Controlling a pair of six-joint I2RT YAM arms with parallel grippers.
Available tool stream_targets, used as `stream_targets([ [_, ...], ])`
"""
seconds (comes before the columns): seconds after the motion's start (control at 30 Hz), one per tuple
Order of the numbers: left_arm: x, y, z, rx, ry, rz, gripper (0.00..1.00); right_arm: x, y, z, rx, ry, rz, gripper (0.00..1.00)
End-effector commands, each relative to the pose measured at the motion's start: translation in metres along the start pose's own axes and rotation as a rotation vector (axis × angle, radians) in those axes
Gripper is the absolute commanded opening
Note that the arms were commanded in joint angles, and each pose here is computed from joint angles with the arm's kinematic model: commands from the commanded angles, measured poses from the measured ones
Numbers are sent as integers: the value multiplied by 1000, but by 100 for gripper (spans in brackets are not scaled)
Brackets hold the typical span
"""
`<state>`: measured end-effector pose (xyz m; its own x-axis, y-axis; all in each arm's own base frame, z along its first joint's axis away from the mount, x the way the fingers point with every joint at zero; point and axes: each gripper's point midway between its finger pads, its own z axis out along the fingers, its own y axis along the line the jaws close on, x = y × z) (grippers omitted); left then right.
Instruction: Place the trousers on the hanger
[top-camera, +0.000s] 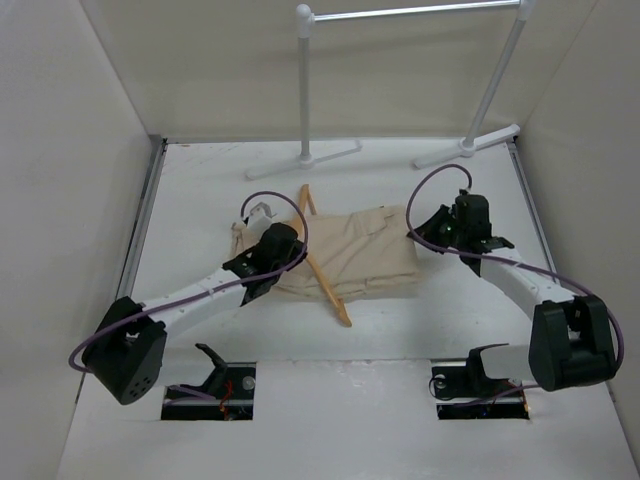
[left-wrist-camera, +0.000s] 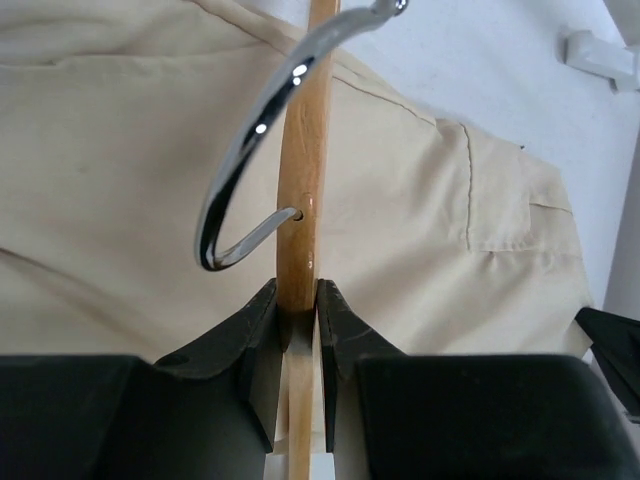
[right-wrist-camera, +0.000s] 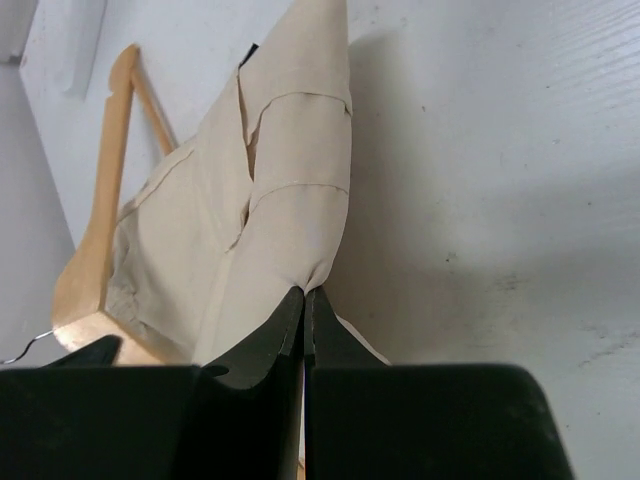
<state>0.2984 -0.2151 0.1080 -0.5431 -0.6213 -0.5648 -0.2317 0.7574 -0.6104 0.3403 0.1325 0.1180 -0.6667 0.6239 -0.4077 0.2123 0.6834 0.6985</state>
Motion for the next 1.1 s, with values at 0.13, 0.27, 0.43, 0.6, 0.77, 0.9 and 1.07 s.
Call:
stream_targets([
  [0.13,-13,9,-18,-50,-17,164,0,-9,-12,11,49,-37,-23,4],
  [0.27,-17,-13,-20,-14,-36,216,0,-8,-17,14,66,-35,-16,4],
  [0.43,-14,-56,-26,87,-20,392,0,1,-29,22,111,-17,-13,4],
  [0.6,-9,-76,-34,124,-12,485,0,10,-32,26,119,0,-17,7],
  [0.77,-22,-94,-47,144,-32,465,0,8,-28,18,111,-16,-14,32],
  [0.9,-48,-128,-72,182,-70,455,0,2,6,-18,26,-62,-60,61],
  [1.07,-86,-186,-117,269,-113,455,0,7,68,-90,-153,-117,-190,71],
])
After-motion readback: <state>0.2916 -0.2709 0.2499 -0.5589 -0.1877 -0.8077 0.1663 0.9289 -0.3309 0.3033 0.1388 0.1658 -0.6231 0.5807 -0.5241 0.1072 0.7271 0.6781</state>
